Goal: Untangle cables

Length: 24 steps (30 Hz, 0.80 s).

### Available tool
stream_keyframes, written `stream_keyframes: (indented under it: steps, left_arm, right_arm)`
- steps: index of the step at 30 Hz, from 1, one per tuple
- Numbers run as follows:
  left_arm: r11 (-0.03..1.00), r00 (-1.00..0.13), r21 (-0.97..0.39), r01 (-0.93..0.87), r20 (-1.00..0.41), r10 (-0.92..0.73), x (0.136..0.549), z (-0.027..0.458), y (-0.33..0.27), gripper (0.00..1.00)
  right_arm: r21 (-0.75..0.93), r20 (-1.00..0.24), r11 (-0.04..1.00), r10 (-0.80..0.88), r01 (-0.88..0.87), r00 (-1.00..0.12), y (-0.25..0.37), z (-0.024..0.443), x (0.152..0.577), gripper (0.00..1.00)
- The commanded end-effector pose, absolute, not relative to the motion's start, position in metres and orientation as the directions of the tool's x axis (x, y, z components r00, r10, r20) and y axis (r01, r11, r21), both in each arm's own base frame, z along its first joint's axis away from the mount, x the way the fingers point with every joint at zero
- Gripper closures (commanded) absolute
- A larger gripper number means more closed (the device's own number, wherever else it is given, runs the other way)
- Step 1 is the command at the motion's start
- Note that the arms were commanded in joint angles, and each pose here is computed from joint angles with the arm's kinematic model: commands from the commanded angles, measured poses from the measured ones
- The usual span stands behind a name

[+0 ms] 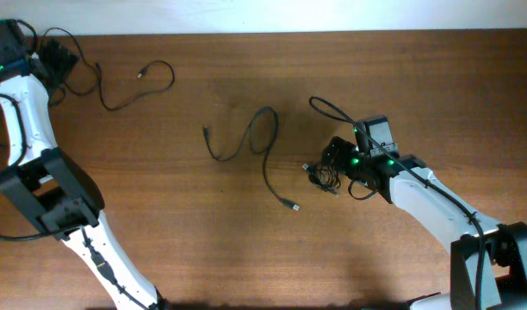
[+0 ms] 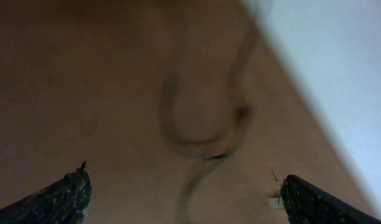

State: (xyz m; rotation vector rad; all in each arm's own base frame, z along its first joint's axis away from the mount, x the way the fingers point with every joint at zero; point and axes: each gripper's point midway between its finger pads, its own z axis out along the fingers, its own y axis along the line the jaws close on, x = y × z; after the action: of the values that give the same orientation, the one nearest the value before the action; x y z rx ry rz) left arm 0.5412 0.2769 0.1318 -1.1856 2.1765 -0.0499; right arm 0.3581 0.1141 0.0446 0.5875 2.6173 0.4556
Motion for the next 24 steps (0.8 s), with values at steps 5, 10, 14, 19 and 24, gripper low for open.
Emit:
stream_keyframes:
  steps: [5, 10, 14, 19, 24]
  left_arm:
    - [0.615, -0.503, -0.244, -0.750, -0.393, -0.770, 0.507, 0.105, 0.264, 0.01]
    - [0.804, -0.739, -0.300, -0.513, -0.322, -0.592, 0.510, 0.099, 0.206, 0.01]
    - [0.826, -0.799, -0.290, -0.484, -0.239, -0.552, 0.505, 0.072, 0.167, 0.01]
    - [0.870, -0.859, -0.243, -0.429, -0.189, -0.477, 0.501, 0.033, 0.118, 0.01]
    - [0.853, -0.800, -0.069, -0.517, -0.315, -0.510, 0.514, 0.034, 0.150, 0.05]
  right_arm:
    - [0.387, -0.338, 0.861, 0.465, 0.330, -0.818, 0.112, 0.046, 0.361, 0.01]
    - [0.388, -0.338, 0.861, 0.465, 0.329, -0.818, 0.112, 0.046, 0.361, 0.02]
    - [0.388, -0.338, 0.861, 0.465, 0.329, -0.818, 0.112, 0.046, 0.361, 0.01]
    - [0.388, -0.337, 0.861, 0.465, 0.329, -0.819, 0.112, 0.046, 0.361, 0.01]
    - [0.384, -0.333, 0.862, 0.465, 0.332, -0.821, 0.112, 0.045, 0.359, 0.02]
